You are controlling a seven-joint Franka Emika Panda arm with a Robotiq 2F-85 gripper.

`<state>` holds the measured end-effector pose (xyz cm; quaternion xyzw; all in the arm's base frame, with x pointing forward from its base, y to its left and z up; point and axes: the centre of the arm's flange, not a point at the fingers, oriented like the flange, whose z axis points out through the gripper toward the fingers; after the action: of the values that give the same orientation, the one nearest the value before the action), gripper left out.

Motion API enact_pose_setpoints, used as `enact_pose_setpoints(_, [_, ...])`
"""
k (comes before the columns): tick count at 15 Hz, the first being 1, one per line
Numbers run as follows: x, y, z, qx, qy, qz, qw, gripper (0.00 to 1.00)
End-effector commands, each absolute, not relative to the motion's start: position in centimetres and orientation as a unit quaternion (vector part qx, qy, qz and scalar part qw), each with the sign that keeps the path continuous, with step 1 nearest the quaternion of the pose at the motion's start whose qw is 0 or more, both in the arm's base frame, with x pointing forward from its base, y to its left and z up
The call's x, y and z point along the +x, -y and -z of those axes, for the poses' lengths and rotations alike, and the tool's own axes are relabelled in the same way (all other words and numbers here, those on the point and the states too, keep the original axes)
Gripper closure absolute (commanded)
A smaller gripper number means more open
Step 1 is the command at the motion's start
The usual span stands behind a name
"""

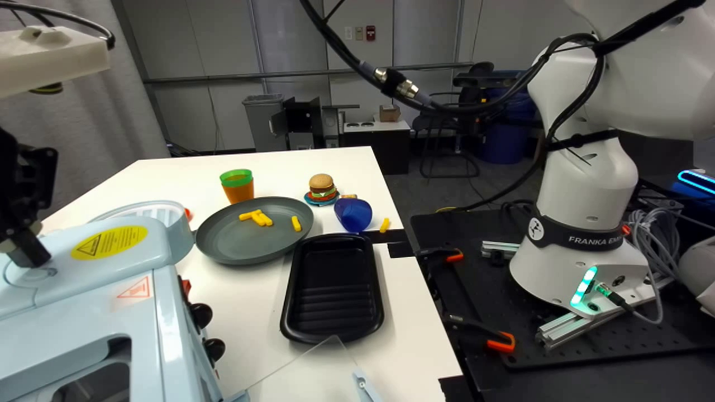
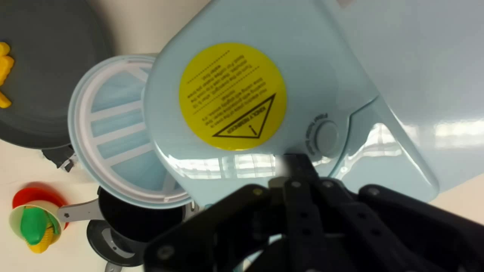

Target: Push the button on the top of the breakfast maker

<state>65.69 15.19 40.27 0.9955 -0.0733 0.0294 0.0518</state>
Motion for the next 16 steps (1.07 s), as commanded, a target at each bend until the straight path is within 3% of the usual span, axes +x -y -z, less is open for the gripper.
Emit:
enact_pose_setpoints(1, [62.4,-15.4,-40.9,0.995,0.074,-0.035,0.061,1.00])
enact_pose_setpoints(10, [54.0,-18.0,-48.7,0.993,0.050,-0.072,0.076,1.00])
enact_pose_setpoints(16, [52.9,-15.3,-50.3,0.991,0.066,-0.091,0.071,1.00])
